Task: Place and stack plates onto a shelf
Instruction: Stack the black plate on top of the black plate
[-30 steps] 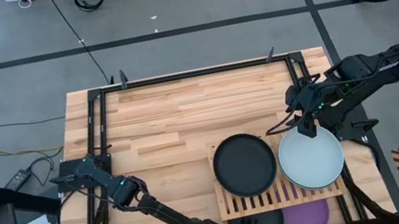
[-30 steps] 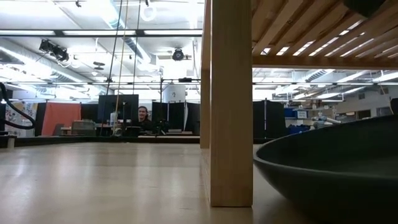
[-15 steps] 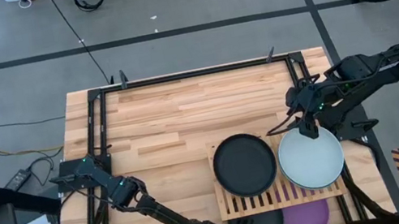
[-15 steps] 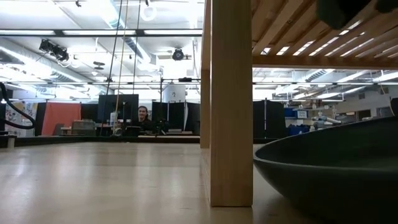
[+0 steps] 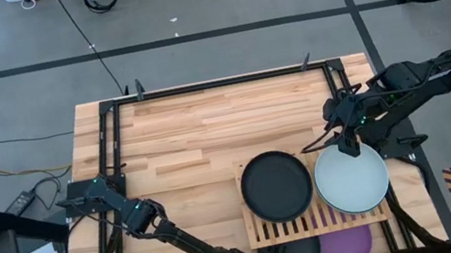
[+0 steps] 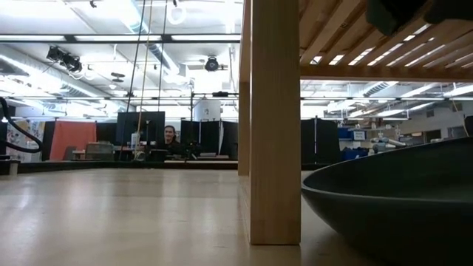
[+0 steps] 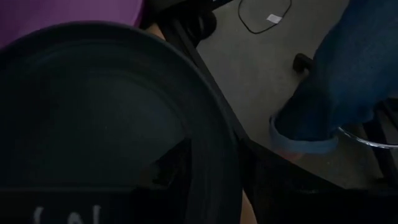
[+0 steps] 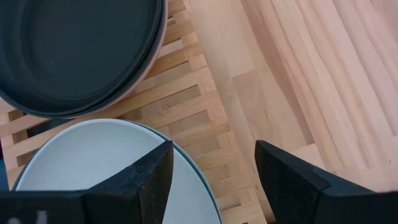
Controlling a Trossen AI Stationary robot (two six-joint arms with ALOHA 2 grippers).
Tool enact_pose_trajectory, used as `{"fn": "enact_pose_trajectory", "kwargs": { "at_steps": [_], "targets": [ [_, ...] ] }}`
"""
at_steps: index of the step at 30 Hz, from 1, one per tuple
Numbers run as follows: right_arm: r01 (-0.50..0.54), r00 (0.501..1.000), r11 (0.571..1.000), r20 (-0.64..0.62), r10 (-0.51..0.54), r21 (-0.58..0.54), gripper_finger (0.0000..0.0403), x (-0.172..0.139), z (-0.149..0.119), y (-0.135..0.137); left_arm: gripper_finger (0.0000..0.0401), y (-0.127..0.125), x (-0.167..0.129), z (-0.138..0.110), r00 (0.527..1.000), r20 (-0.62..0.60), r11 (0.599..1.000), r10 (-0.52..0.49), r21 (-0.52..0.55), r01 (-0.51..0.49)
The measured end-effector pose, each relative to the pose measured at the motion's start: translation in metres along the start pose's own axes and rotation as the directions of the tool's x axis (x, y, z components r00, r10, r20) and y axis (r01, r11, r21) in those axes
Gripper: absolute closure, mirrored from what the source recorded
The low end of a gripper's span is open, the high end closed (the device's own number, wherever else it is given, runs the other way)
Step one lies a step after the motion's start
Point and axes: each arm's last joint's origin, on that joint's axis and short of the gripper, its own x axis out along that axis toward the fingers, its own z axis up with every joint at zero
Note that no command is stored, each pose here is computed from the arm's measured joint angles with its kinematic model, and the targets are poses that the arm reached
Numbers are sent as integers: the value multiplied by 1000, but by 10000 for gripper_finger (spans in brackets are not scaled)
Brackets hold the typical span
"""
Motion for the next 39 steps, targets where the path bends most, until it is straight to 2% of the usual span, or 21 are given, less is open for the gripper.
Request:
{"fn": "enact_pose_trajectory", "kwargs": {
  "at_steps": [9,18,23,30,39],
  "targets": [
    [0,1000,1000,-1,0,0,171,0,0,0,264,0,0,-1,1000,-13,1000,1,4,0],
    [0,1000,1000,-1,0,0,171,0,0,0,349,0,0,-3,1000,-26,1000,-15,6,16],
    [0,1000,1000,0,0,0,171,0,0,0,378,-1,0,-3,998,-28,999,-51,6,51],
    [0,1000,1000,0,0,0,171,0,0,0,384,-2,0,-3,998,-27,999,-51,7,51],
    [0,1000,1000,-1,0,0,171,0,0,0,384,2,-6,6,1000,-9,1000,27,7,-27]
  ]
}}
